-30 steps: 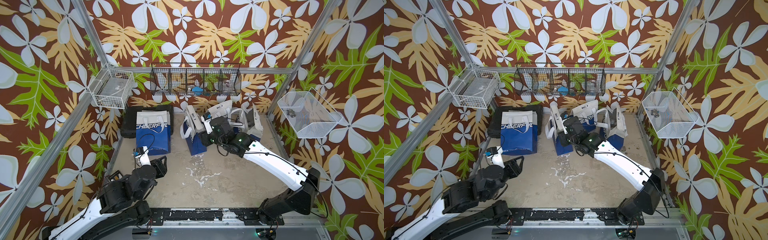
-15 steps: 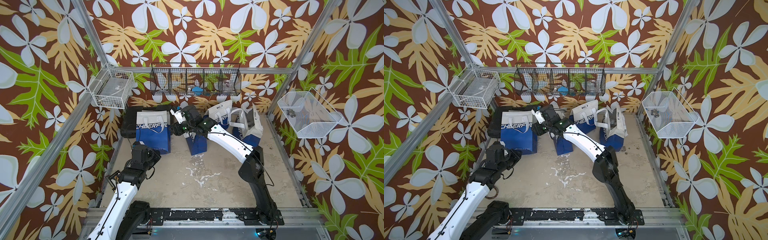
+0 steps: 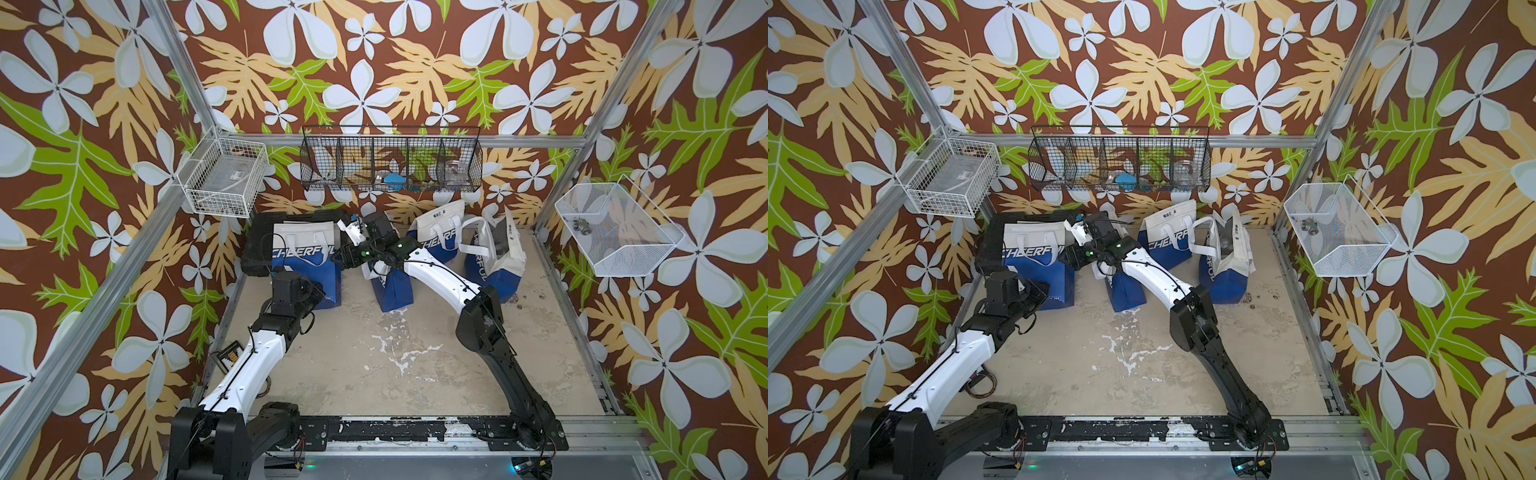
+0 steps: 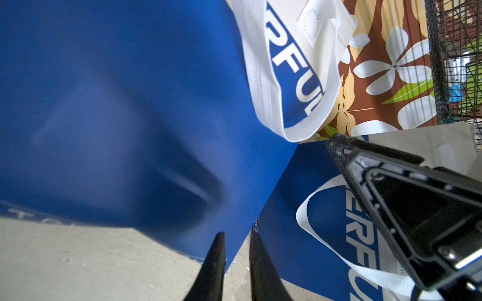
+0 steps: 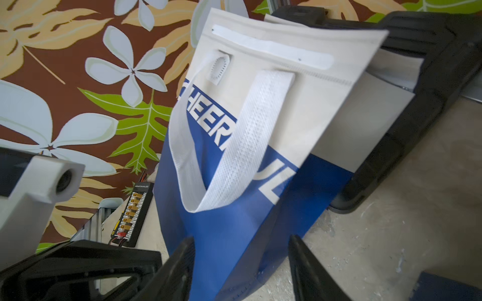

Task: Open the takeout bag
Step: Adjust the takeout bag at the center of the board.

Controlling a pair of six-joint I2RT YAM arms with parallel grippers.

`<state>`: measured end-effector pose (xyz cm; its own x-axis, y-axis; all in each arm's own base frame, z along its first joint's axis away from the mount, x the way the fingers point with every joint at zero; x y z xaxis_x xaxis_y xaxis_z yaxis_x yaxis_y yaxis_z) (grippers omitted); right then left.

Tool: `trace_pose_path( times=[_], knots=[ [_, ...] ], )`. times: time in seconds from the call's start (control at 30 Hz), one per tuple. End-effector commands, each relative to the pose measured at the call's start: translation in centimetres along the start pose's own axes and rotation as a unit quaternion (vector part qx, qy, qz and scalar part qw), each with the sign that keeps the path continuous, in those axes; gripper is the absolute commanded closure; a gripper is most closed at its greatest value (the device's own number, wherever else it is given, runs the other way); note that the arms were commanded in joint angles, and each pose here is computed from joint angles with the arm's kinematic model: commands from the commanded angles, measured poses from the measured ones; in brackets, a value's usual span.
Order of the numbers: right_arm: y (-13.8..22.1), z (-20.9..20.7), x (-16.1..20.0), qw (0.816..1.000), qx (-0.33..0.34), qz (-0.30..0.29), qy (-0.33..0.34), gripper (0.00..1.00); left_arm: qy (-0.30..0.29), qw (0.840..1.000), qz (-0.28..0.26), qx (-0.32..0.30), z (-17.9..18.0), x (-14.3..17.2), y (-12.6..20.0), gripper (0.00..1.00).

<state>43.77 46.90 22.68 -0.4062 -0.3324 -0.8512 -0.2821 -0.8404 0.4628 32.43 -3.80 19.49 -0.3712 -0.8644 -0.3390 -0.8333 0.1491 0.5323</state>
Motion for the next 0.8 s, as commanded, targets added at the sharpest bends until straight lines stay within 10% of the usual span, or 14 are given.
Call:
trace_pose_path(
  times=[0.0, 0.17, 0.37, 0.63, 0.77],
  knots=[
    [-0.1, 0.5, 0.1, 1.000, 0.022, 0.006, 0.021, 0.41, -0.026, 0.997, -0.044, 0.052, -3.0, -1.9, 1.6, 0.58],
    [5.0, 0.7, -0.9, 0.989, 0.149, -0.009, 0.012, 0.44, -0.026, 0.998, -0.043, 0.045, -6.2, -3.6, 1.5, 0.25],
    [13.5, 5.8, -3.7, 0.976, 0.206, -0.049, 0.052, 0.42, -0.070, 0.997, -0.026, -0.010, -7.5, -4.6, -3.2, 0.18],
    [19.1, 9.1, -1.0, 0.978, 0.196, -0.049, 0.047, 0.44, -0.133, 0.990, -0.012, -0.046, -8.3, -5.5, -7.7, 0.23],
    [21.3, 9.6, 0.0, 0.976, 0.208, -0.056, 0.040, 0.46, -0.137, 0.990, -0.004, -0.040, -8.5, -5.4, -8.5, 0.43]
  ],
)
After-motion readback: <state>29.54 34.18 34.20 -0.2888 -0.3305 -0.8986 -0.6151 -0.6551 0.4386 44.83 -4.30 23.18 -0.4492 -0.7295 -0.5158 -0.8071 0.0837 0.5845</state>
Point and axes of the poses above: each gripper's point midway between its finger pads, its own y axis back along the fingers, its own z axis along the line the jaws close on, x = y × z, the point moved 4 cm from there along y, back along the fingers, and after that the axes turned 12 degrees about y, right-handed, at the moved point
